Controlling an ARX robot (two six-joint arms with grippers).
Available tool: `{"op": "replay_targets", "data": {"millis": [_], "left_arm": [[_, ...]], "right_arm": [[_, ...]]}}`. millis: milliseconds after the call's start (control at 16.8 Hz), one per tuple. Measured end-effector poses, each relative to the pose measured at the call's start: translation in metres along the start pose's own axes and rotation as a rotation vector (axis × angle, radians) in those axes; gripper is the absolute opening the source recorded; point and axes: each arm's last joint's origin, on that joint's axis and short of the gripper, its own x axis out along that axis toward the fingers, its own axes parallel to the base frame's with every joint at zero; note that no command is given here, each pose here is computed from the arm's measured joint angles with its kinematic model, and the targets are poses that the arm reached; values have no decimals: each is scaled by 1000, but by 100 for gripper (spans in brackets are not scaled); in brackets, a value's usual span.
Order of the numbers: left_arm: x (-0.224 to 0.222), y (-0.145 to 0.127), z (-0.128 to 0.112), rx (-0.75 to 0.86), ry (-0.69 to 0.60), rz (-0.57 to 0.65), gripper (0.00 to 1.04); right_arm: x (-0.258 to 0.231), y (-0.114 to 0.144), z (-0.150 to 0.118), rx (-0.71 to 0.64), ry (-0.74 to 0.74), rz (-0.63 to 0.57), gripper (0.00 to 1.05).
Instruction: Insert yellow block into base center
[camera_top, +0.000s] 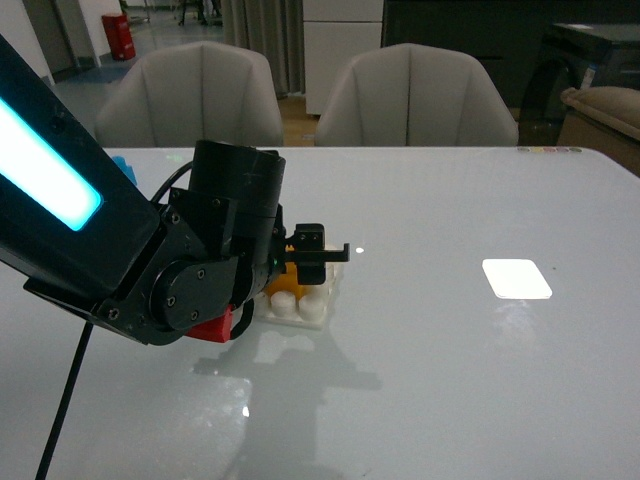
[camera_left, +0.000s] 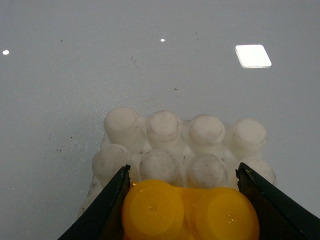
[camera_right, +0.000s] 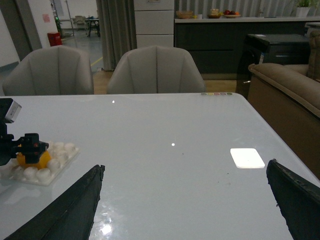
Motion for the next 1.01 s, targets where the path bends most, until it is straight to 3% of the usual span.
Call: {"op": "replay_targets", "data": {"millis": [178,416,534,772,1009], "left_arm": [[0,-2,0,1,-1,0,59],[-1,-2,0,-27,-6,-29,100],[-10,-2,9,-41,-27,-42,98],[-58,0,59,-92,-182,-110,98],[-120,14,72,-112,-292,-163,98]], "right_arm": [[0,0,0,0,0,0,98],[0,0,0,0,0,0,98],[0,0,0,0,0,0,98],[0,0,0,0,0,0,98],[0,0,0,0,0,0,98]]}}
